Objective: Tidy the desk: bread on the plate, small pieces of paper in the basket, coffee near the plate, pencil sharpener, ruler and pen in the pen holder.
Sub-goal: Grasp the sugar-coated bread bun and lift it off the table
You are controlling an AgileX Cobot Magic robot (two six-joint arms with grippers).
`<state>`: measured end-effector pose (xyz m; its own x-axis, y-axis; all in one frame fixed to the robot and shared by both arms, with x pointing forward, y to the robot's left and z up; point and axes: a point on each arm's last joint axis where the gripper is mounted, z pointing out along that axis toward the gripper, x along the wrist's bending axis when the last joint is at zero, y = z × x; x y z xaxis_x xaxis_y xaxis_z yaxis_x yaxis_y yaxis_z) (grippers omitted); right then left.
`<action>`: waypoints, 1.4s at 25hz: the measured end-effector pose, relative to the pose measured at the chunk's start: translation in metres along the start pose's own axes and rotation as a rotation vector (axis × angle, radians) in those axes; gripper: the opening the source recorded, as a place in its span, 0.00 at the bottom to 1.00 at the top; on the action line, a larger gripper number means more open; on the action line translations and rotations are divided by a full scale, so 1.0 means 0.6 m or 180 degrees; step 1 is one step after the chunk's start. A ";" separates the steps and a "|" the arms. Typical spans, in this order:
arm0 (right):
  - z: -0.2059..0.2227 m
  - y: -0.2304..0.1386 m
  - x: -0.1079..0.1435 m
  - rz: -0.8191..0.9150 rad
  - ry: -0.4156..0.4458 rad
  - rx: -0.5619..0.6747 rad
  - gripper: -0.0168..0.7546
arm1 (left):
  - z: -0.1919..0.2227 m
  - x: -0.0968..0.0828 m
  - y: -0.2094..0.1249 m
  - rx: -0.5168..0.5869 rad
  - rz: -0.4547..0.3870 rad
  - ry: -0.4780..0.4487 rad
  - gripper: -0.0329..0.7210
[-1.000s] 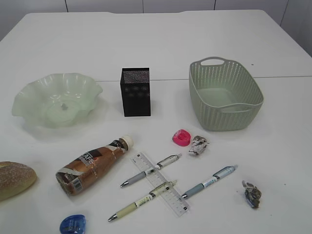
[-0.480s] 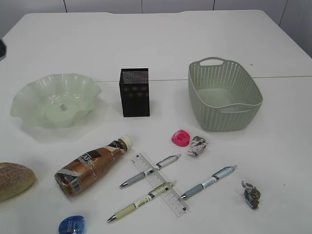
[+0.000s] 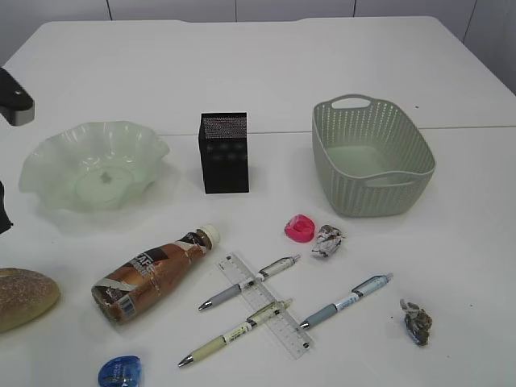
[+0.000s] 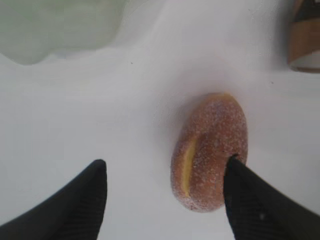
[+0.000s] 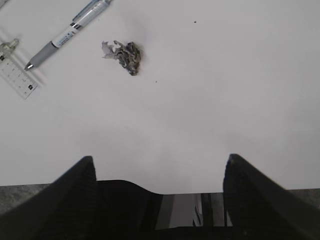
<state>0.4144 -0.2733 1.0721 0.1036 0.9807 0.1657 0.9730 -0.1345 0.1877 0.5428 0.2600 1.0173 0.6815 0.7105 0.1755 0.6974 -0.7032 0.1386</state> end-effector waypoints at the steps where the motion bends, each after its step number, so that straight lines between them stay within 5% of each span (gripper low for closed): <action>1: 0.000 0.000 0.000 0.0000 0.0000 0.0000 0.77 | 0.001 -0.002 0.000 0.0021 -0.0003 -0.0048 0.75; 12: 0.000 0.000 0.000 -0.0007 0.0007 0.0001 0.77 | 0.002 -0.020 0.000 0.0040 -0.0171 -0.0419 0.75; 25: 0.000 0.000 0.000 -0.0048 0.0007 0.0001 0.77 | 0.045 -0.023 -0.025 0.0178 -0.0303 -0.0142 0.82; 35: 0.000 0.000 0.000 -0.0096 0.0008 0.0001 0.77 | 0.049 -0.030 -0.024 0.0151 -0.0477 -0.0259 0.82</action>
<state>0.4144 -0.2731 1.0722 0.0737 0.9840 0.1625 0.9757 -0.1048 0.1922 0.5272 0.2583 0.9836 0.5836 0.8085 0.0765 0.8008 -0.5885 0.1108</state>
